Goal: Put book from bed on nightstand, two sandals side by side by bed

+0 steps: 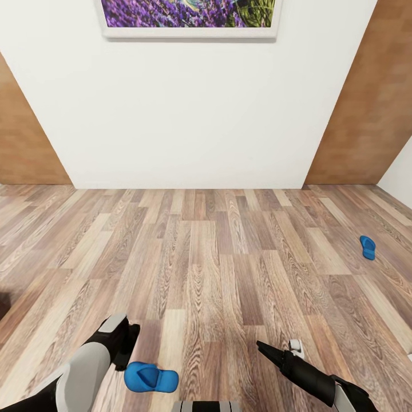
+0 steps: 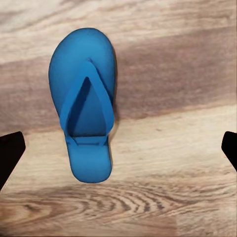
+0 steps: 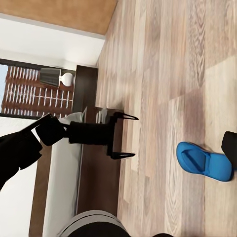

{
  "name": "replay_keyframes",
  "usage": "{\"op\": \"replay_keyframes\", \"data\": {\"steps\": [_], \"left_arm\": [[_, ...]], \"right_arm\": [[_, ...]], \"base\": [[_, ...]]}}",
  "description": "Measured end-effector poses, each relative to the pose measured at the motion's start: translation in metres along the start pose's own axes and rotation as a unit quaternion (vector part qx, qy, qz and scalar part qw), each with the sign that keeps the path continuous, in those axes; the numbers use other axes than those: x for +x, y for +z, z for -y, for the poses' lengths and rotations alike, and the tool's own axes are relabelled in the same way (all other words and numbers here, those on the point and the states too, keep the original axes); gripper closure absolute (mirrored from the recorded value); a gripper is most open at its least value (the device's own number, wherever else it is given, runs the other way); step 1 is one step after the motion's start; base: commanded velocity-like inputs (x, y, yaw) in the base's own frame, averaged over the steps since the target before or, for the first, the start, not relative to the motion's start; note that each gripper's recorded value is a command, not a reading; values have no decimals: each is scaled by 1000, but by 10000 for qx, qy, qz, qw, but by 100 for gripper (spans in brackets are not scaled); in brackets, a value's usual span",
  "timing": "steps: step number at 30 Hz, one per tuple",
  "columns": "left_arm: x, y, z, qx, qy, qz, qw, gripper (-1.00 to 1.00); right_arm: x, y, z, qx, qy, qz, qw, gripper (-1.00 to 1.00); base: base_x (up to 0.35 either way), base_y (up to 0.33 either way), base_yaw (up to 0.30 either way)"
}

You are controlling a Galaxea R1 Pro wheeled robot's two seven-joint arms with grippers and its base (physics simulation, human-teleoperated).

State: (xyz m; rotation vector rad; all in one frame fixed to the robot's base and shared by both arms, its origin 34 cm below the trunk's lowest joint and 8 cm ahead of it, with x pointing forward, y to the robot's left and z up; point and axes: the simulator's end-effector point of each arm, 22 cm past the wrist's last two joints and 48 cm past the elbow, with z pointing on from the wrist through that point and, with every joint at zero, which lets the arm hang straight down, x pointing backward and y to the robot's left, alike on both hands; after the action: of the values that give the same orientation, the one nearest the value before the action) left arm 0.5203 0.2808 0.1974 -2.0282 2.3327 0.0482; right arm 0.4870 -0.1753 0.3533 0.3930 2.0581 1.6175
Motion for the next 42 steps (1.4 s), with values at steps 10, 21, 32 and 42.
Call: {"op": "replay_keyframes", "data": {"steps": [10, 21, 32, 42], "left_arm": [[13, -1, -12, -275, -243, -224, 9991, -100], [17, -1, -13, -312, -307, -292, 9986, -100], [17, -1, -12, -272, -311, -300, 9987, -100], [16, -1, -10, -251, -308, -292, 9988, -100]], "right_arm": [[0, 0, 4, 87, 34, 4, 10000, -100], [0, 0, 5, 102, 43, 6, 9999, -100], [0, 0, 4, 100, 41, 9, 9999, -100], [0, 0, 4, 100, 40, 6, 9999, -100]], "base": [[0, 0, 0], [0, 0, 0], [0, 0, 0], [0, 0, 0]]}}
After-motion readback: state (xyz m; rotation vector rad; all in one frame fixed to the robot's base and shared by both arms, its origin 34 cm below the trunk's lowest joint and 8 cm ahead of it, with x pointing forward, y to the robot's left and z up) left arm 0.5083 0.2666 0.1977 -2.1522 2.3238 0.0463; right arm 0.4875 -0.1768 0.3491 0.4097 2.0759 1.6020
